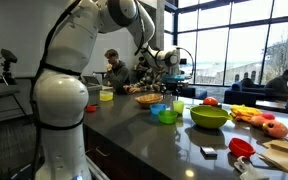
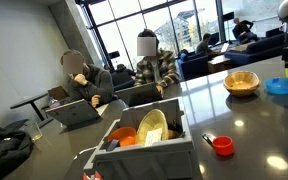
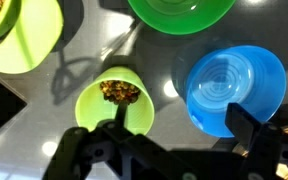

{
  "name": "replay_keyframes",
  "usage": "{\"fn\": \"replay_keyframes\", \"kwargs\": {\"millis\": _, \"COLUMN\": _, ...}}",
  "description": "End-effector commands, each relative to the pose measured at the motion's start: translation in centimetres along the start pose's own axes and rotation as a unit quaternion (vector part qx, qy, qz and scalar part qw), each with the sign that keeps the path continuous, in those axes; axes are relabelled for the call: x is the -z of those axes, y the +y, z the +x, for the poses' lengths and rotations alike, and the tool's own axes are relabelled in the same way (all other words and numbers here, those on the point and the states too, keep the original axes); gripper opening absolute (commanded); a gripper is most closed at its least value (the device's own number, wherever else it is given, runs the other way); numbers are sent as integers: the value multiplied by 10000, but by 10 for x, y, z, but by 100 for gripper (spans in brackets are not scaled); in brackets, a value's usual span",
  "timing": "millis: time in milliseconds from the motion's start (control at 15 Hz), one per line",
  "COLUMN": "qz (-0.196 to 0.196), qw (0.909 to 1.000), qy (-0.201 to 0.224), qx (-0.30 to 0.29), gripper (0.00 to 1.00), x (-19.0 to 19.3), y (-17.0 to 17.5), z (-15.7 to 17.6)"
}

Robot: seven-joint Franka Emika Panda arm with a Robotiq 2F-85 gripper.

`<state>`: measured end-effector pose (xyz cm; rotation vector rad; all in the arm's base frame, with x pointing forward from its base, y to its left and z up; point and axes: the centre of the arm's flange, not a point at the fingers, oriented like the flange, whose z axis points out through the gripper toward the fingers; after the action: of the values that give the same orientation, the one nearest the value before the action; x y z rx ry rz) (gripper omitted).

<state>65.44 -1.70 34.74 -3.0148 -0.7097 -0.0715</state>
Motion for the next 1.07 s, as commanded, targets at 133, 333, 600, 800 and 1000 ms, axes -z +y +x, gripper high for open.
{"fn": "replay_keyframes", "kwargs": {"millis": 133, "qz": 28, "qw": 9999, "qy": -135, "qx": 49, "gripper": 100, "x": -13, "y": -5, "z": 1}}
{"fn": "replay_keyframes", "kwargs": {"millis": 333, "qz": 22, "qw": 9998, "qy": -157, "qx": 114, "gripper": 100, "x": -20, "y": -7, "z": 2}}
{"fn": "replay_keyframes", "kwargs": {"millis": 600, "qz": -3, "qw": 9997, "qy": -88, "qx": 246, "gripper": 100, "x": -21, "y": -12, "z": 5}}
{"fn": "replay_keyframes", "kwargs": {"millis": 800, "qz": -43, "qw": 9994, "qy": -25, "qx": 347, "gripper": 100, "x": -17, "y": -16, "z": 9}}
{"fn": "replay_keyframes", "kwargs": {"millis": 1000, "qz": -27, "qw": 9993, "qy": -28, "qx": 369, "gripper": 100, "x": -19, "y": -17, "z": 12}}
